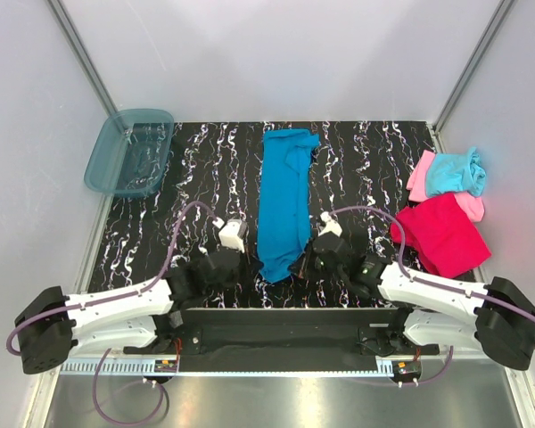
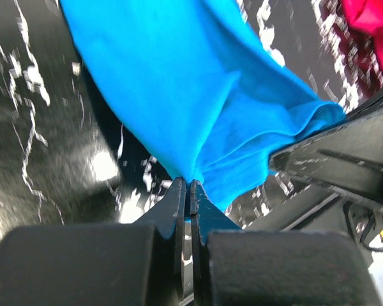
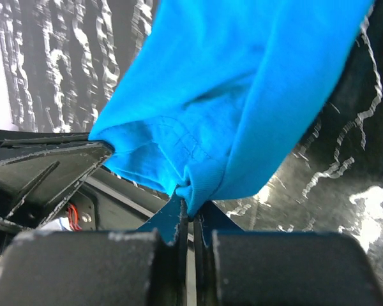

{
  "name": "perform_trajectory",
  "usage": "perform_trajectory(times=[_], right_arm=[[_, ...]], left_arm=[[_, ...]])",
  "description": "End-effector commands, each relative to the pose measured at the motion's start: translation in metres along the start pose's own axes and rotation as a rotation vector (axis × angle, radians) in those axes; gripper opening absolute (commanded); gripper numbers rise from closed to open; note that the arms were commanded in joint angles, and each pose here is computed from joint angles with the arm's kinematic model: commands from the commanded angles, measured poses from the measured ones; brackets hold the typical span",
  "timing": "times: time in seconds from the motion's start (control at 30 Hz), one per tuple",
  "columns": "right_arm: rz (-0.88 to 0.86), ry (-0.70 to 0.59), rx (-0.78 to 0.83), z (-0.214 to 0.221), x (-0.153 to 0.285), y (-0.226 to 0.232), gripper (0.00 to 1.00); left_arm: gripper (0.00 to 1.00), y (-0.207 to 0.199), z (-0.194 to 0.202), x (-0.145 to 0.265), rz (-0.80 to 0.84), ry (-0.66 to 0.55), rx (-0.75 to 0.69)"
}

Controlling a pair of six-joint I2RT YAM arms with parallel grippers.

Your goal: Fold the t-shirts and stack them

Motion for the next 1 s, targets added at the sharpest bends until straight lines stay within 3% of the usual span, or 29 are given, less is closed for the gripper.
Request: perform_trajectory(times=[0.0, 0.2, 0.47, 0.97], right_arm=[[-0.019, -0.092, 0.053, -0.027, 0.004, 0.024, 0.0], [-0.011, -0.151, 0.066, -0.062, 0.005, 0.028, 0.0], [0.054, -0.218, 0.031, -0.104, 0.01, -0.007, 0.0], [0.085, -0.179, 0.003, -0.123, -0.032, -0.024, 0.0]], left_arm=[[0.0, -0.027, -0.045, 0.008, 0.024, -0.145, -0.035], [0.0, -0.03, -0.082, 0.005, 0.004, -0.206, -0.043], [0.0, -0.015, -0.107, -0.007, -0.03, -0.248, -0.025], [0.0, 0.019, -0.123, -0.076, -0.095, -0.202, -0.004]])
Point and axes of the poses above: each gripper's point midway between its finger pads, its own x axis back along the fingers, its own y axis along the line the jaws close on, z = x × y, the point moved 5 cm from there along x, back along the fingers, and after that the axes turned 4 degrees about x, right-handed, at the moved point
